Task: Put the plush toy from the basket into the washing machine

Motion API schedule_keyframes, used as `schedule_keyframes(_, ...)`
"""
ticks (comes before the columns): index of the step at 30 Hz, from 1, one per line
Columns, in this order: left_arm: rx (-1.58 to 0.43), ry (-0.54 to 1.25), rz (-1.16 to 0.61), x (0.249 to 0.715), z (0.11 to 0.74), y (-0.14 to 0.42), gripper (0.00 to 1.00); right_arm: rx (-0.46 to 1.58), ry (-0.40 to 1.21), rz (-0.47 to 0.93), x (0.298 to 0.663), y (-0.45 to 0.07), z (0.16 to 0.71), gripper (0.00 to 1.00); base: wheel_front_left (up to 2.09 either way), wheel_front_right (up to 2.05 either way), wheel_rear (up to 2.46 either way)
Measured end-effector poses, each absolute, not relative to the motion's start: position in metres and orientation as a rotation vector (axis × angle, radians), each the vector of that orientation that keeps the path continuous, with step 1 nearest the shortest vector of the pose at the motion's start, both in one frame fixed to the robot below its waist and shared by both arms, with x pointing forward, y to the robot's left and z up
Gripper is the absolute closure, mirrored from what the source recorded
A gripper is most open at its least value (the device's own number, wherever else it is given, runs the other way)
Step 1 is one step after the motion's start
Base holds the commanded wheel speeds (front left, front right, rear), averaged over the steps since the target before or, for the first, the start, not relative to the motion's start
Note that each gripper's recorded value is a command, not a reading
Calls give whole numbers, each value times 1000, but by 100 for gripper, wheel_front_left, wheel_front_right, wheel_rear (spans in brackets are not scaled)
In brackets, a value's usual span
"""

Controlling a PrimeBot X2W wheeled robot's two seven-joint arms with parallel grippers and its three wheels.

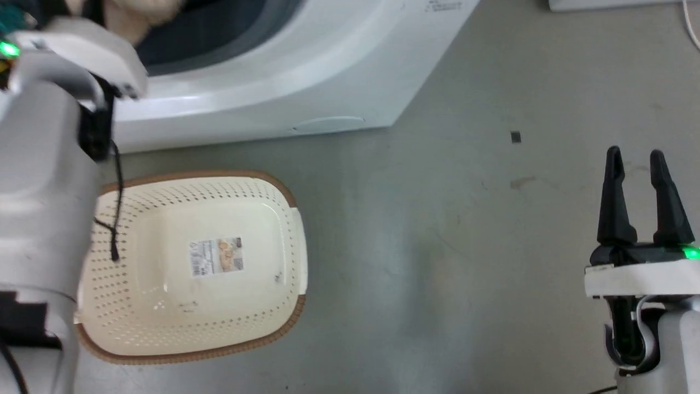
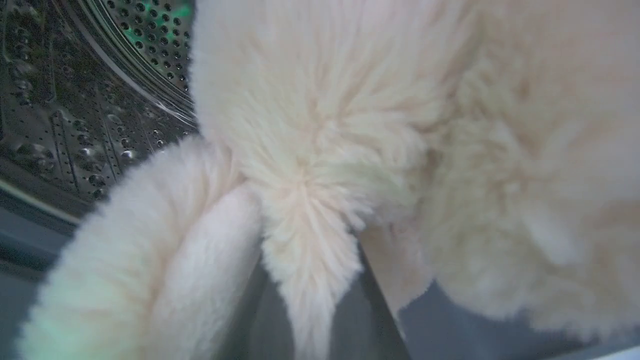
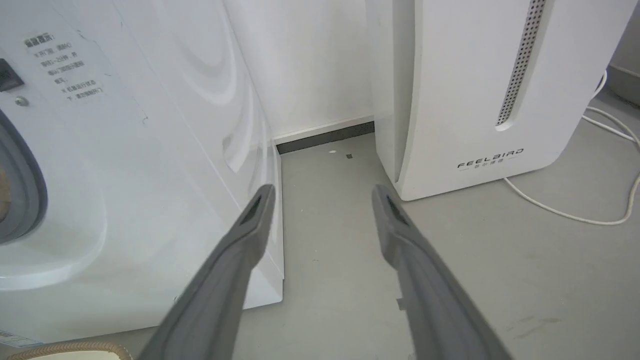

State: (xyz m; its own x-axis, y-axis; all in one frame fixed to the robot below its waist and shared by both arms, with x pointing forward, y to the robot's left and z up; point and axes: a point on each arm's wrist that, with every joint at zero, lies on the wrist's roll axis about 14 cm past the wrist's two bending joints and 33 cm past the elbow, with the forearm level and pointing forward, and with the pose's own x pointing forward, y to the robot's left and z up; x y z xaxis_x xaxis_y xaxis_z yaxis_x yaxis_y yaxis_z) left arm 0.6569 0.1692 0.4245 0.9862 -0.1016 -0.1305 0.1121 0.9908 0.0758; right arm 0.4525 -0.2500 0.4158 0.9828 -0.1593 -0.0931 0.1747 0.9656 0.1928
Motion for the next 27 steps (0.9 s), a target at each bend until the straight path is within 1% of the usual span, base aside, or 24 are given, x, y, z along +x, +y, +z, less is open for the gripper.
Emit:
schedule_keyframes(9, 49, 58, -91, 716, 419, 161, 100, 188, 145, -224, 450, -268, 386, 0, 0, 0, 0)
schedule_keyframes(18, 13, 5, -54, 749, 415, 161, 100, 158, 176, -256, 448, -282, 374, 0, 0, 0, 0)
schedule_keyframes(19, 12, 5, -52, 749, 414, 161, 0, 156, 177, -257, 448, -283, 374, 0, 0, 0, 0)
schedule_keyframes(27, 31, -14, -46, 748, 424, 165, 0, 163, 170, -250, 449, -280, 376, 0, 0, 0, 0)
